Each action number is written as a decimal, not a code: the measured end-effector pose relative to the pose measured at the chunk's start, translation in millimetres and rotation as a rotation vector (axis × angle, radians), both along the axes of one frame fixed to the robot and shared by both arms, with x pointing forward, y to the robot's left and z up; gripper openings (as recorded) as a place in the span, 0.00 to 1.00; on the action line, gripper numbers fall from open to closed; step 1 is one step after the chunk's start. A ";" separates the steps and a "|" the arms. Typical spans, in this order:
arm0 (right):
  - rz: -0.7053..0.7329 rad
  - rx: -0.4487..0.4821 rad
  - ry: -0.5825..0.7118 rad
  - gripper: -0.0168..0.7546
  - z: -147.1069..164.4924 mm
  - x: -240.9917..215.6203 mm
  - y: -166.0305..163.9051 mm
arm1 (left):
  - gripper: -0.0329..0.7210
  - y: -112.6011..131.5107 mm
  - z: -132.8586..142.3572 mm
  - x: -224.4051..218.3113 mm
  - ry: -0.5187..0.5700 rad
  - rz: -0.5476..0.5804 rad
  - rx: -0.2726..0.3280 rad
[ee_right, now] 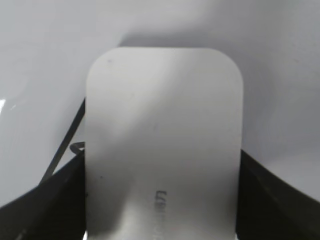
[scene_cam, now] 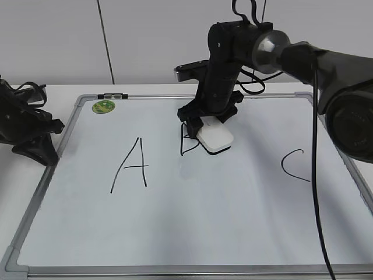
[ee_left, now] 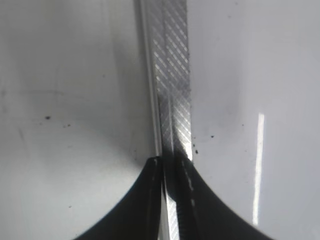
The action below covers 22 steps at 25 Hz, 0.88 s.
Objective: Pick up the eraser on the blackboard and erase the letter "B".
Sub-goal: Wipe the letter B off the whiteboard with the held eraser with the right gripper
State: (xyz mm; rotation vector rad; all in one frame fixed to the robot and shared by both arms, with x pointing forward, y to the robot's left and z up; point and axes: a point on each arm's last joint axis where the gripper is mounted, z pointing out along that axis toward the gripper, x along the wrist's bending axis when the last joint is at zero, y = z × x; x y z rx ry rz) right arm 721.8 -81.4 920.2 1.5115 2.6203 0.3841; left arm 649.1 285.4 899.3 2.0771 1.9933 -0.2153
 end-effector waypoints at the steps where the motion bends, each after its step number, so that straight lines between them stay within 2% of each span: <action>1: 0.000 -0.001 0.002 0.76 -0.1 -0.2 -0.1 | 0.10 0.0 0.0 0.0 0.000 0.000 0.000; 11: 0.006 0.005 -0.011 0.76 18.4 1.9 1.0 | 0.10 0.0 0.0 0.0 0.000 0.000 0.000; 22: 0.007 -0.004 -0.012 0.76 17.6 2.5 0.4 | 0.10 0.0 0.0 0.0 0.000 0.000 0.000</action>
